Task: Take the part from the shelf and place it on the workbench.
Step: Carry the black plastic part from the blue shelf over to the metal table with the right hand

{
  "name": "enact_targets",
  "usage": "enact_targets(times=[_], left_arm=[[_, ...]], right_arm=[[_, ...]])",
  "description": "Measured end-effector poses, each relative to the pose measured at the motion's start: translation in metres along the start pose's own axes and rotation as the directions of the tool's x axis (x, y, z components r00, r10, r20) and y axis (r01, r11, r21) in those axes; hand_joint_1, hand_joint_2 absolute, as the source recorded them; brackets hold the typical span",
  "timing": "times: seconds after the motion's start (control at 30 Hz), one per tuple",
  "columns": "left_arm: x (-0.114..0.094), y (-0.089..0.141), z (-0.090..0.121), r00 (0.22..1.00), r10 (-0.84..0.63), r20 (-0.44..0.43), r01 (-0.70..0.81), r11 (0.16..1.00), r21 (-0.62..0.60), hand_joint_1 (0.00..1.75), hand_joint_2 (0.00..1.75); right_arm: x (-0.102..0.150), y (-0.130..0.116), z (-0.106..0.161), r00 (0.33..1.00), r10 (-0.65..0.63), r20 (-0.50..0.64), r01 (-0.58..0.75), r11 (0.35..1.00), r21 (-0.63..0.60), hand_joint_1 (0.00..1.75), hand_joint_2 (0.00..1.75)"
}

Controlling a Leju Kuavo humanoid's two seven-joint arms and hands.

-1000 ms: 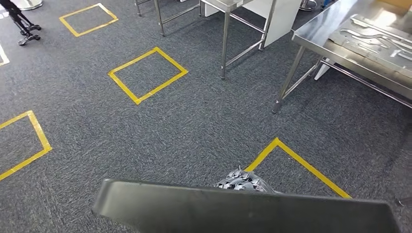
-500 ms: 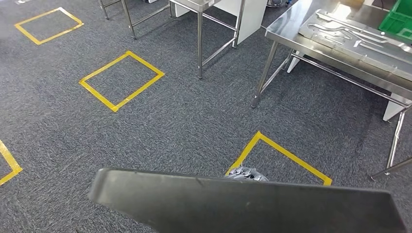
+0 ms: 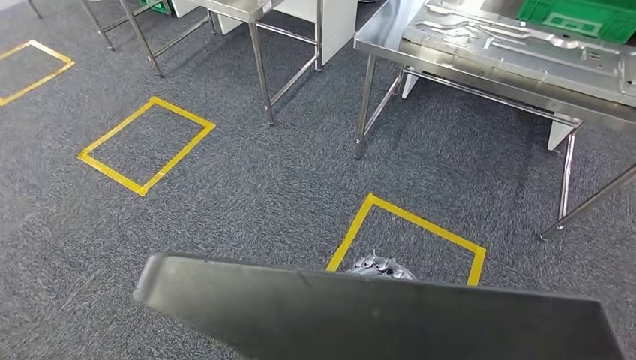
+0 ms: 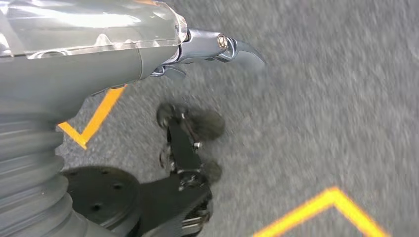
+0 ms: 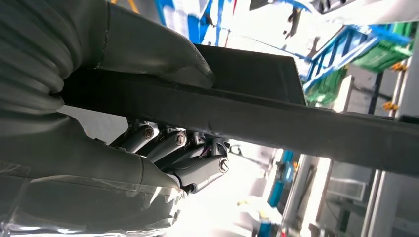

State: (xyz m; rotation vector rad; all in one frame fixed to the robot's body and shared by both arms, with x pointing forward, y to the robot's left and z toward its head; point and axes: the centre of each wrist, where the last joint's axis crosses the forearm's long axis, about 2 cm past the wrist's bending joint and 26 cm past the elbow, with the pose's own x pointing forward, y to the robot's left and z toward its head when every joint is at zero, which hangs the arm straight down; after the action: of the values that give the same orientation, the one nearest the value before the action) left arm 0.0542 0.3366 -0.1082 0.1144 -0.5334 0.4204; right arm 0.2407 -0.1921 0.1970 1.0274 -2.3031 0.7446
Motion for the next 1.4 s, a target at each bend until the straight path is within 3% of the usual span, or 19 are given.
enact_targets(times=[1.4], left_arm=[[-0.006, 0.003, 0.002, 1.0, -0.013, 0.021, 0.014, 0.999, -0.029, 0.0, 1.75]], right_arm=[[0.001, 0.014, 0.009, 1.0, 0.001, -0.018, -0.001, 1.0, 0.003, 1.61, 1.75]])
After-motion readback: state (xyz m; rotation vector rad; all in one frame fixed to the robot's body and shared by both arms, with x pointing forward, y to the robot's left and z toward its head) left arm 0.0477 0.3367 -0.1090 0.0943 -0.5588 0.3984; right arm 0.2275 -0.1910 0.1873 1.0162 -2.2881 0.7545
